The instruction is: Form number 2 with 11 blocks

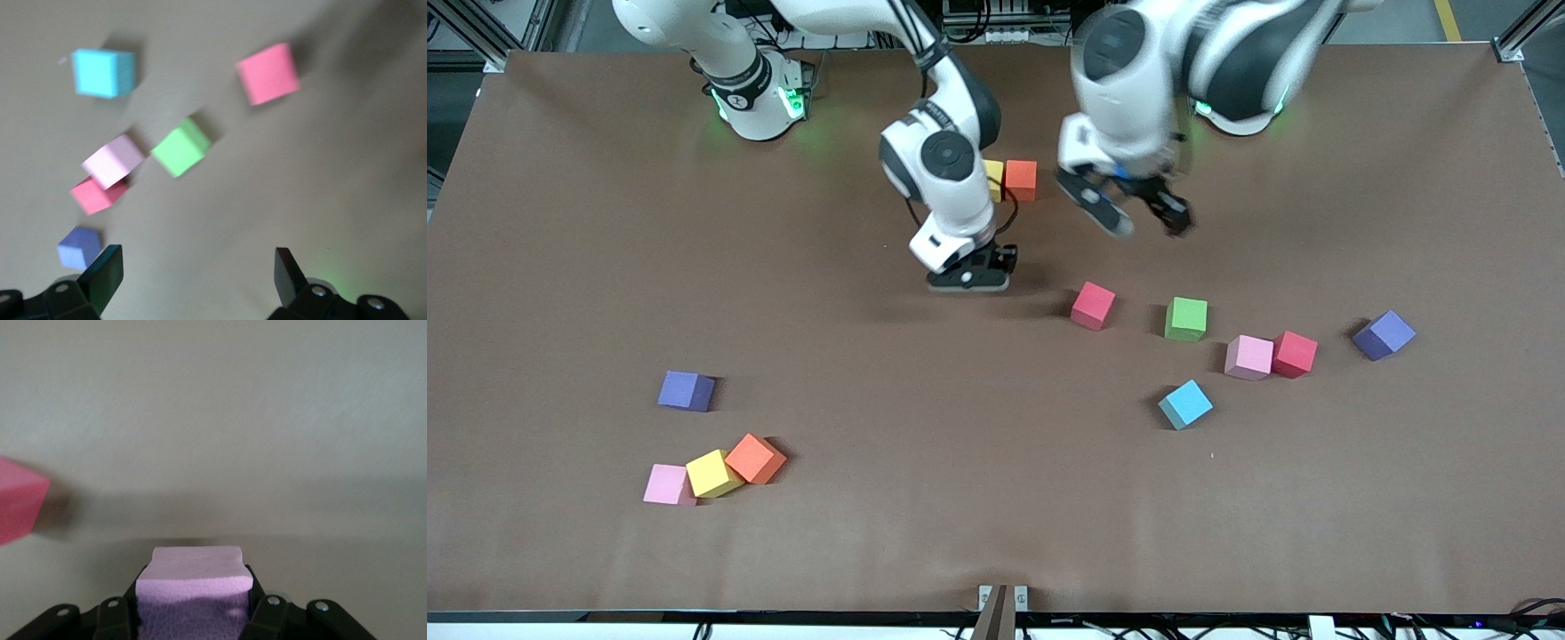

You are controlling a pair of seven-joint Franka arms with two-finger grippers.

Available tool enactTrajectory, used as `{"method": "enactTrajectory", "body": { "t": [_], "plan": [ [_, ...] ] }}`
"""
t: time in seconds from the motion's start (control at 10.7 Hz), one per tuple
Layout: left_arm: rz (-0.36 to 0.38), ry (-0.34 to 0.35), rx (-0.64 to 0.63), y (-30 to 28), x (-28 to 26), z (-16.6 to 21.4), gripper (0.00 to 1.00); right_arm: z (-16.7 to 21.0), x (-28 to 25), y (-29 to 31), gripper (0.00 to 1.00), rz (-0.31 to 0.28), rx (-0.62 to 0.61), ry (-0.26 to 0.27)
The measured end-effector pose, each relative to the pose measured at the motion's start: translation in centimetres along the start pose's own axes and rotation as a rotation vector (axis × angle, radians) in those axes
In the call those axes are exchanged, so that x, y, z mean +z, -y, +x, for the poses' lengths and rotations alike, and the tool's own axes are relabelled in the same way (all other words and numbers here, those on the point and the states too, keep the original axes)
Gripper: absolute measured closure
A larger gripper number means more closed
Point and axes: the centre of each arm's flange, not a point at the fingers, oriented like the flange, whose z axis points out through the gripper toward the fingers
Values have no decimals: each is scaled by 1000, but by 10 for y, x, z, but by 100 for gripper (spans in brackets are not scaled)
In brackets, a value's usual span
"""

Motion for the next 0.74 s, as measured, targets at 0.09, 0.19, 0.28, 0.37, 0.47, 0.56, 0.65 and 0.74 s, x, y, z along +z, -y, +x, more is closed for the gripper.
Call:
{"method": "enactTrajectory", "body": {
  "t": [0.09,0.19,0.28,0.37,0.47,0.56,0.65,0.74],
  "plan": [
    [-24,14,-67,35,10,-7,0,-17,3,12,44,-11,7,-9],
    [-56,18,-131,57,21,-10,0,-31,5,20,44,-31,9,-27],
    [-95,8,-212,71,32,-8,0,-44,11,27,44,-54,11,-46],
    [-144,-5,-301,77,44,-1,0,-56,17,33,44,-75,13,-61],
    [-184,-14,-389,76,56,10,0,-68,22,38,44,-90,14,-73],
    [-200,-21,-459,71,67,22,0,-78,26,43,44,-98,20,-80],
    [-206,-24,-490,60,76,34,0,-86,29,46,44,-103,24,-83],
    [-211,-23,-497,48,86,45,0,-94,31,50,44,-109,22,-89]
  ]
}}
